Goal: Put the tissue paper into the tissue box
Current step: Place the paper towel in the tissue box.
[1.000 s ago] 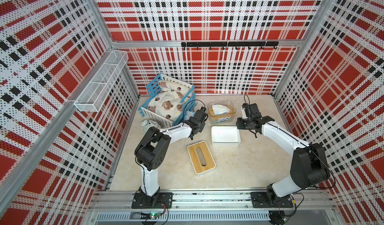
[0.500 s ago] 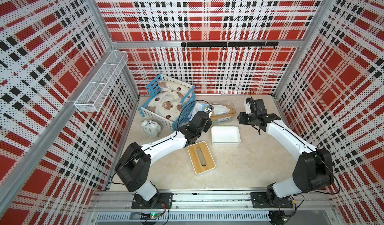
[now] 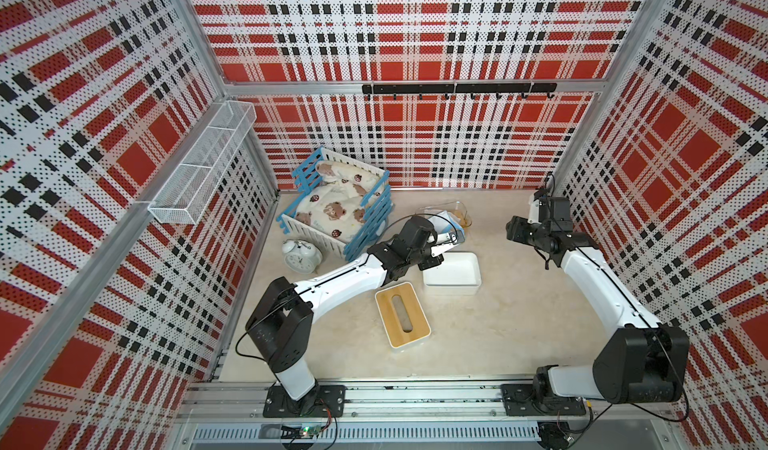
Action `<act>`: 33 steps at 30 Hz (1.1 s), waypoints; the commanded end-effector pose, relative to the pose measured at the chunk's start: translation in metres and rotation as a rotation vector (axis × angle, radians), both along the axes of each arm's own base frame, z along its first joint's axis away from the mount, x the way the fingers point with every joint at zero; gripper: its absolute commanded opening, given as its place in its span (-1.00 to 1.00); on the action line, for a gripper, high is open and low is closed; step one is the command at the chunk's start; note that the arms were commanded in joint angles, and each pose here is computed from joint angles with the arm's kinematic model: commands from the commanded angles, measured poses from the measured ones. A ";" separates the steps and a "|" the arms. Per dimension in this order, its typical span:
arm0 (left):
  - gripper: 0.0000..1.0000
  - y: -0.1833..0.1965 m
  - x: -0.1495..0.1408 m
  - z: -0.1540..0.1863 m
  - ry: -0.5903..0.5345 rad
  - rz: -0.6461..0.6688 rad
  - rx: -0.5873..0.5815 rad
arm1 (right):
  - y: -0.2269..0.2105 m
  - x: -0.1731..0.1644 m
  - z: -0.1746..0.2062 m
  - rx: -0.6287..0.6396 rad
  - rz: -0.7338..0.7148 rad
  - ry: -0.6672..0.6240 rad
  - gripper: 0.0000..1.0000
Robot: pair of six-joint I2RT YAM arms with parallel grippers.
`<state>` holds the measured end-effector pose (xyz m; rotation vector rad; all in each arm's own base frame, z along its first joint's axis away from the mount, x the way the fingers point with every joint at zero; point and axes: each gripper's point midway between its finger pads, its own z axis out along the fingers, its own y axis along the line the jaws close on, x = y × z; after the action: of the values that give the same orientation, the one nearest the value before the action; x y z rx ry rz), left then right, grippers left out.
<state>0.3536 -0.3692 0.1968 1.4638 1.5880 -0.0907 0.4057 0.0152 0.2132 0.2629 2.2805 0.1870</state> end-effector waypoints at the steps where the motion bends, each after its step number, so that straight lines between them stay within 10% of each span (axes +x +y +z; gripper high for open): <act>1: -1.00 -0.021 -0.021 -0.012 0.006 -0.185 0.071 | -0.009 0.006 0.015 -0.035 -0.029 -0.053 0.43; 6: -1.00 -0.033 -0.032 -0.030 0.030 -0.262 0.126 | -0.006 0.014 0.021 -0.027 -0.015 -0.062 0.86; 33: -1.00 -0.044 -0.054 -0.076 0.120 -0.352 0.237 | 0.011 0.006 -0.001 0.055 0.045 -0.046 0.96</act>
<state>0.3064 -0.4111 0.1195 1.9436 1.4595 -0.1932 0.4107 0.0237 0.2039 0.2382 2.2698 0.2481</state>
